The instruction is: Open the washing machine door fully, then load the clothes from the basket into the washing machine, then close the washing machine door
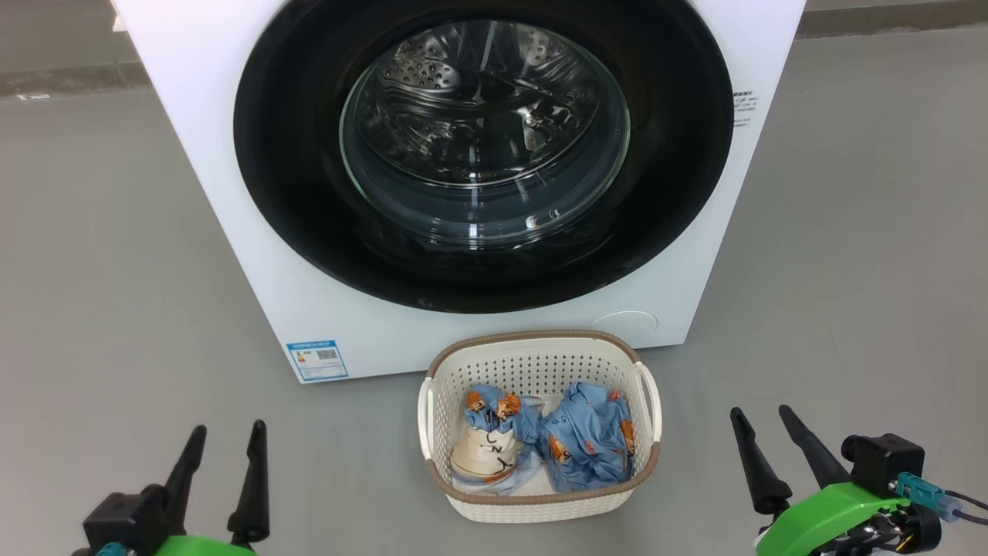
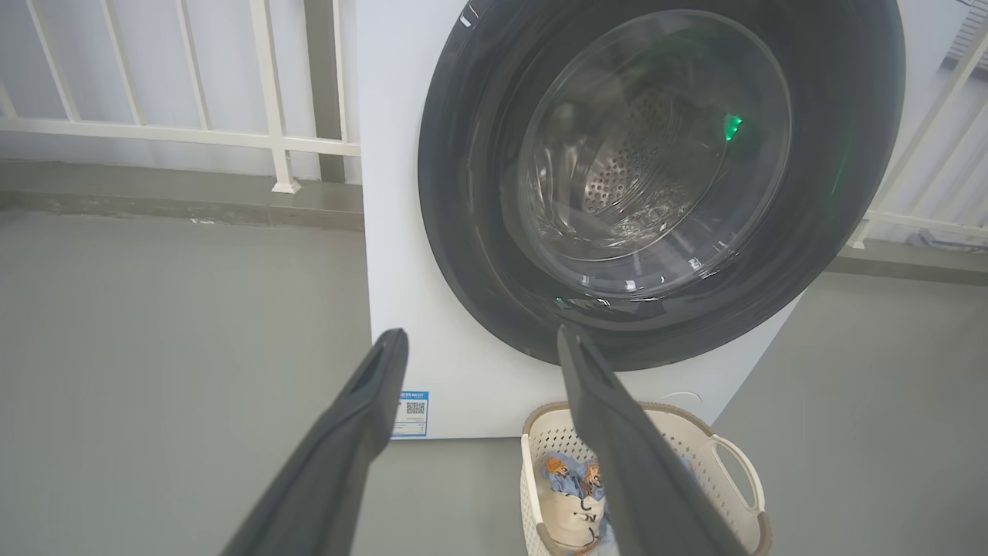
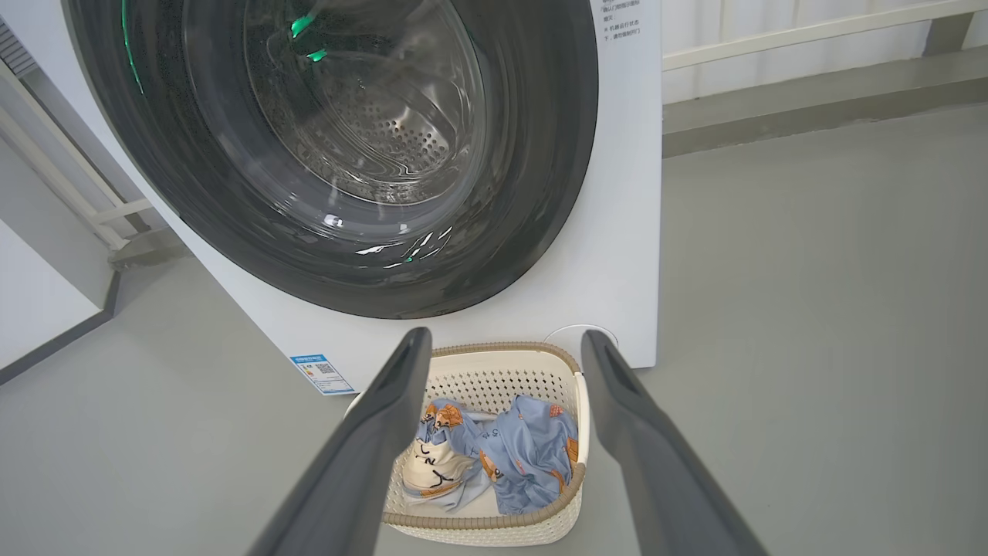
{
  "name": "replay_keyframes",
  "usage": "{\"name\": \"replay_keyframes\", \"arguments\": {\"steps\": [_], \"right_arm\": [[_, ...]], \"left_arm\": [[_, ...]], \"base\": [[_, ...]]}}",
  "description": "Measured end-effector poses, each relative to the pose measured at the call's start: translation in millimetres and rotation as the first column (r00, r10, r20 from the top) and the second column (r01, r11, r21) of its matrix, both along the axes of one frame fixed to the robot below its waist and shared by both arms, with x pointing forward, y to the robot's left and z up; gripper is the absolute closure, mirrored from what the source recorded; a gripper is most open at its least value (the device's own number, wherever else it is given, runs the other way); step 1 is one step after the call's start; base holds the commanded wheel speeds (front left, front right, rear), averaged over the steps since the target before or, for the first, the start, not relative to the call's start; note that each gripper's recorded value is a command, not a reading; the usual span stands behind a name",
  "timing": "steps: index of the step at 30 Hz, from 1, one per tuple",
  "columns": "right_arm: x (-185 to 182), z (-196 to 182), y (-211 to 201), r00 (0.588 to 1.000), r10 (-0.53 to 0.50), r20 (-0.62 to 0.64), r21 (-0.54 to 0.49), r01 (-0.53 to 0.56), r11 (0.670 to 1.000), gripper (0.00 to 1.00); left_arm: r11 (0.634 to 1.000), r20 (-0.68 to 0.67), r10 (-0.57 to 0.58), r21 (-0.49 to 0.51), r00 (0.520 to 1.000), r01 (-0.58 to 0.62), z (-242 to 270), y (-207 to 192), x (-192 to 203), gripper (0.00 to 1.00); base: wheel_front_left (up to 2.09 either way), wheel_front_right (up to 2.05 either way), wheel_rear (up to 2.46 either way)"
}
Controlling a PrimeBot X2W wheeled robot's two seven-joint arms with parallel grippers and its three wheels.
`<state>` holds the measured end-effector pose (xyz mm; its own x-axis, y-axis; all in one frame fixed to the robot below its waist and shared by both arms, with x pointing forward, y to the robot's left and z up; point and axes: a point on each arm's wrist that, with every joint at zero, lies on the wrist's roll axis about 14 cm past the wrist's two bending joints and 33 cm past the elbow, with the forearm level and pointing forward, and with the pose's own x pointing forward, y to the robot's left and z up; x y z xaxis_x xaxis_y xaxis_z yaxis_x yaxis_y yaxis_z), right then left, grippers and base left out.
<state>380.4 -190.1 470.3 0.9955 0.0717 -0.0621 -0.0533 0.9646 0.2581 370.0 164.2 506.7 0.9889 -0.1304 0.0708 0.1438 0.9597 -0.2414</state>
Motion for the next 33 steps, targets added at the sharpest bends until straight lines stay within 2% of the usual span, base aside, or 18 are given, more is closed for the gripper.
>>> {"name": "replay_keyframes", "arguments": {"steps": [10,33], "right_arm": [[0.5,4.8,-9.6,0.999,-0.013,0.029,-0.083,0.015,0.996,0.0],[3.3,8.1,-11.9,0.999,-0.032,0.042,-0.072,0.035,0.997,0.0]], "left_arm": [[0.996,0.013,-0.01,0.088,1.0,0.009,-1.3,-0.5,-0.7,0.0],[0.994,-0.034,0.047,0.103,0.998,-0.043,-18.3,16.9,-0.9,0.0]], "base": [[0.0,0.0,0.0],[0.13,0.06,-0.19]]}}
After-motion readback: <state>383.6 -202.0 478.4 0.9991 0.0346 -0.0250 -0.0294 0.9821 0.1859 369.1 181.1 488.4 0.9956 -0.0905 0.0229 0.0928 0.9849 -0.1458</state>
